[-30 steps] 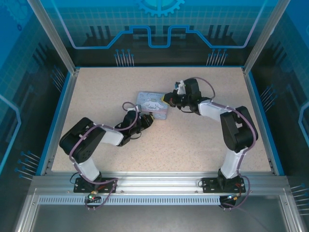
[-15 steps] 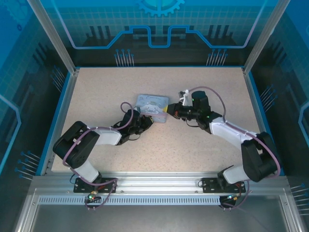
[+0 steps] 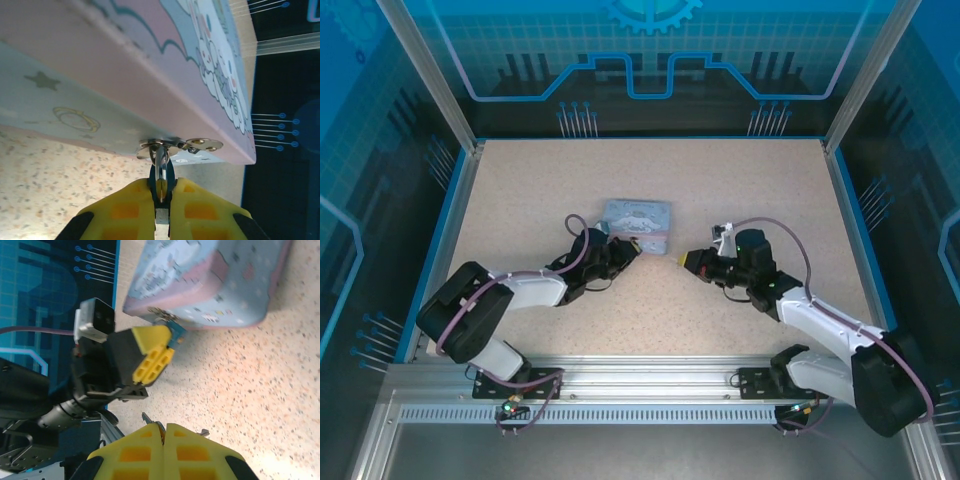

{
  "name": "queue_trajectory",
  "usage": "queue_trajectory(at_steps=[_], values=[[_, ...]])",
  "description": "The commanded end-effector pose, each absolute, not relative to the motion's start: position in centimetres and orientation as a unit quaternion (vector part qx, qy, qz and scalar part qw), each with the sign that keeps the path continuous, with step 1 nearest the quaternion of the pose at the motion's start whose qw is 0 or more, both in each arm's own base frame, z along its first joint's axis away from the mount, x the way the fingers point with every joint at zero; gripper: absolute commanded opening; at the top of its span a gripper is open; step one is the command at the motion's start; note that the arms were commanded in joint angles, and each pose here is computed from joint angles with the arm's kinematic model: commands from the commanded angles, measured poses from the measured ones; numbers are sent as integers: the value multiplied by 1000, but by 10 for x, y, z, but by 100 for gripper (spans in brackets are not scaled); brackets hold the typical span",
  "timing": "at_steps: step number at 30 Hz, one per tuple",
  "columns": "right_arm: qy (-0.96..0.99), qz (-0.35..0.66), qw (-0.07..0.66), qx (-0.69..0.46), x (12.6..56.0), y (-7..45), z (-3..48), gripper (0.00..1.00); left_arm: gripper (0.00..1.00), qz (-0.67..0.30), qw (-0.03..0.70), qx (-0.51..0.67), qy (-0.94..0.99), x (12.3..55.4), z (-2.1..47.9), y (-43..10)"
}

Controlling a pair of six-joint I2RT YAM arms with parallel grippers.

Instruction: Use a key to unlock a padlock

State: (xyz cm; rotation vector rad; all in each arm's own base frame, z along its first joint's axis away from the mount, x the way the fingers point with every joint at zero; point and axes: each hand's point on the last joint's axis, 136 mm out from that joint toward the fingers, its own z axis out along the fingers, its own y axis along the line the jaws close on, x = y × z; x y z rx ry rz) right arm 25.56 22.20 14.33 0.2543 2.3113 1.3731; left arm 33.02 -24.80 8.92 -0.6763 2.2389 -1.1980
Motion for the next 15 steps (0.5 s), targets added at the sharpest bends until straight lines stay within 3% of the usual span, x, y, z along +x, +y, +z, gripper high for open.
queue_trajectory(at_steps=[1, 15], values=[[819, 520, 224, 89, 257, 230, 154, 0, 0, -488, 269, -255, 790, 334, 120, -257], [791, 558, 207, 140, 271, 242, 171, 0, 0, -565, 271, -286, 725, 336, 159, -269]])
